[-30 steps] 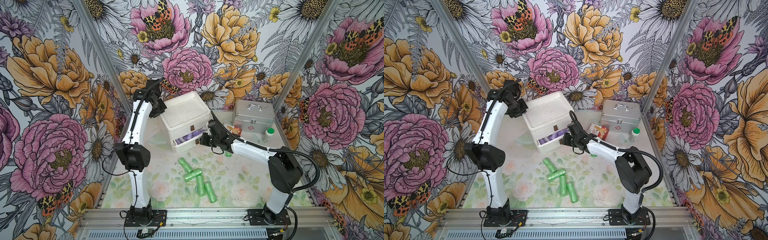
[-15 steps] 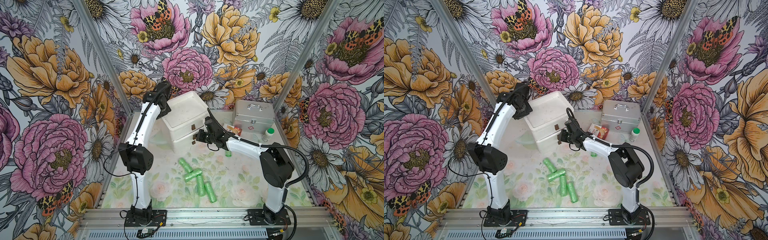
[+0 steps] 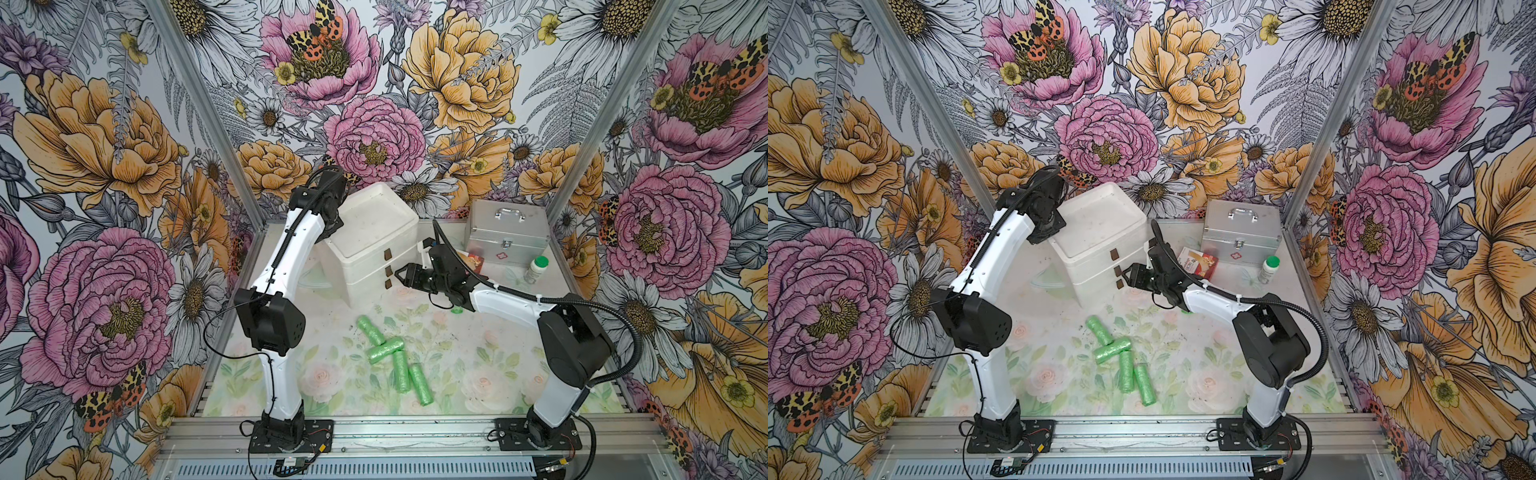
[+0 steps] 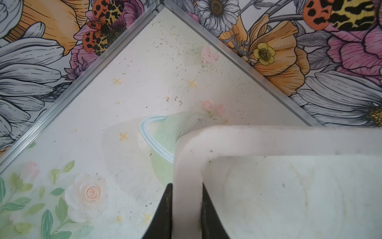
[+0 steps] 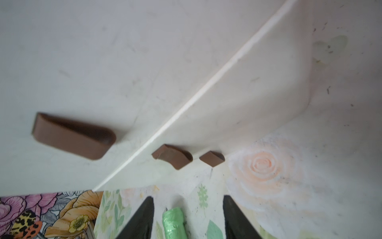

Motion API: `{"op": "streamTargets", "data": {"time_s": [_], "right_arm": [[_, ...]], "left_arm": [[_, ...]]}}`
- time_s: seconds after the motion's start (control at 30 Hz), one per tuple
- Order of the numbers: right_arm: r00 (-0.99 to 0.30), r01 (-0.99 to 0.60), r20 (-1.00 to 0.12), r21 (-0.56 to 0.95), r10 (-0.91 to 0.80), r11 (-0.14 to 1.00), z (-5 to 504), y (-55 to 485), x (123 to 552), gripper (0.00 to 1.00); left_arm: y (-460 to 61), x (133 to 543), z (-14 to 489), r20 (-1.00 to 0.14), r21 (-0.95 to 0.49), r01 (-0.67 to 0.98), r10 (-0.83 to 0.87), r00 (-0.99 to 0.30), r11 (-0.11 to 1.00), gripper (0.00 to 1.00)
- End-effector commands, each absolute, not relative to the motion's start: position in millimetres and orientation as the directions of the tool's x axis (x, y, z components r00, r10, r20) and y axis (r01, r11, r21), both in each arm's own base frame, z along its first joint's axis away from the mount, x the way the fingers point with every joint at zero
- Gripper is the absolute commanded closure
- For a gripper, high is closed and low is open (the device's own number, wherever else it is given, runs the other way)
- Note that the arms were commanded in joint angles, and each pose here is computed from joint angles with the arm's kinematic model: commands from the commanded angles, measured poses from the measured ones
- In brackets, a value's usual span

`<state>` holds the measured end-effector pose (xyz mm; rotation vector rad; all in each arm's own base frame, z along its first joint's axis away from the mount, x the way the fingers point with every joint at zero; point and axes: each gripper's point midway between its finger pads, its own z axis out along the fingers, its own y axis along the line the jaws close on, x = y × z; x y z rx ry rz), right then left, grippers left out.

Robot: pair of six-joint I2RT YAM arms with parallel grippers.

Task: Sort the rolls of trash bags by color and place them into the drawer
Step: Close the drawer of the storage box, then open the drawer in the storage box.

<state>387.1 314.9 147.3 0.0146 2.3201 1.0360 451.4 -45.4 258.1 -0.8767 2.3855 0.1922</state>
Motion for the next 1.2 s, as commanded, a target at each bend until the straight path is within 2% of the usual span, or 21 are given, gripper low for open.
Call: {"op": "streamTargets", "data": {"time_s": [0.0, 0.1, 0.57, 1.17], "right_arm": [[-0.816, -0.252, -0.518, 0.72, 0.258, 0.647, 149, 313, 382, 0.43], [-0.833, -0.234, -0.482, 0.751, 0.271, 0.618, 133, 315, 378, 0.42], [-0.788, -0.26, -0.36, 0.93, 0.499, 0.261, 95, 325, 399, 0.4], [-0.795, -0.209, -0.349, 0.926, 0.496, 0.316, 63, 357, 415, 0.41]], "left_arm": [[-70, 426, 216, -0.404, -0.008, -0.637, -0.585, -0.703, 0.771, 1.0], [-71, 426, 214, -0.405, -0.007, -0.642, -0.589, -0.699, 0.766, 1.0], [-75, 425, 211, -0.382, -0.013, -0.636, -0.592, -0.71, 0.772, 1.0], [-75, 422, 206, -0.366, -0.005, -0.633, -0.59, -0.719, 0.774, 1.0]]}}
